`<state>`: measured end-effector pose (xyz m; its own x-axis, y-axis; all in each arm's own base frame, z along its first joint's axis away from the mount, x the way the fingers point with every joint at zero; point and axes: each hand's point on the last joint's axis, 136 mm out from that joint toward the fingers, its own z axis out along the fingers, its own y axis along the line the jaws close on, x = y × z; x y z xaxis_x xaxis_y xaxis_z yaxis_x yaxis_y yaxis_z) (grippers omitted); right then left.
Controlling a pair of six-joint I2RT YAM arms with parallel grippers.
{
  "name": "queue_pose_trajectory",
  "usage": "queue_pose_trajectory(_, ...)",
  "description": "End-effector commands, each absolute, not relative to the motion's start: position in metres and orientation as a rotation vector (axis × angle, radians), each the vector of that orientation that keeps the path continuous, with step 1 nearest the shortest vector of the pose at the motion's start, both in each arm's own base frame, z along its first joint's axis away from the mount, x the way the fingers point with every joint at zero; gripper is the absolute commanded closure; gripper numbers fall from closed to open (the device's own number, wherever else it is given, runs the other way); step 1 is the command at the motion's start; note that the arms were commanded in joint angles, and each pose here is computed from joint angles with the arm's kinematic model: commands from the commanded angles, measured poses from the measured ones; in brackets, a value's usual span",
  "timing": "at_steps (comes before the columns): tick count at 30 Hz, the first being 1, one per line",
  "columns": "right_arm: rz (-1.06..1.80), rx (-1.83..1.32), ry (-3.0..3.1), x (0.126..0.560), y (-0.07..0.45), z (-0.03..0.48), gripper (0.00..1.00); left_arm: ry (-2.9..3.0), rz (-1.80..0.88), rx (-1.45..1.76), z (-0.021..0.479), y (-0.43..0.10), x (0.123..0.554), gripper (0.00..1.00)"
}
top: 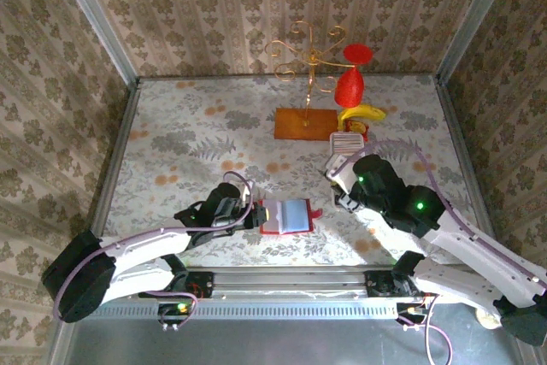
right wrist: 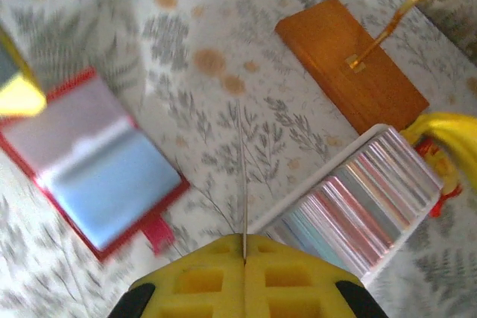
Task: Put the credit cards into the card holder
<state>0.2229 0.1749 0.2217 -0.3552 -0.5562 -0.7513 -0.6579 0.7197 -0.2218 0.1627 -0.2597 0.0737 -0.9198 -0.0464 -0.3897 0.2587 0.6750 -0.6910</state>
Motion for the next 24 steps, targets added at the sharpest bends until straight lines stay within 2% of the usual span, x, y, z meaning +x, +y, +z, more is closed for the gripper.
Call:
queue_pose_trajectory(1, 0.435, -0.462, 2.217, 0.224, 0.185, 0.226, 1.0, 2.503, -1.123, 0.126, 0.085, -0.262, 0.167, 0.92)
queue_pose_trajectory(5, 0.704, -0.279, 2.328, 0.213, 0.21, 0.207, 1.0, 2.503, -1.141, 0.077, 0.086, -0.263, 0.169, 0.93)
queue_pose_trajectory(10, 0.894, -0.048, 2.462, 0.207, 0.228, 0.172, 1.0, 2.506, -1.155, 0.061, 0.088, -0.268, 0.169, 0.93)
queue_pose_trajectory(16, 0.948, 0.032, 2.621, 0.201, 0.244, 0.128, 1.0, 2.542, -1.13, 0.068, 0.08, -0.274, 0.169, 0.95)
queue_pose_trajectory(24, 0.944, 0.048, 2.673, 0.206, 0.255, 0.106, 1.0, 2.619, -1.03, 0.044, 0.055, -0.265, 0.167, 0.98)
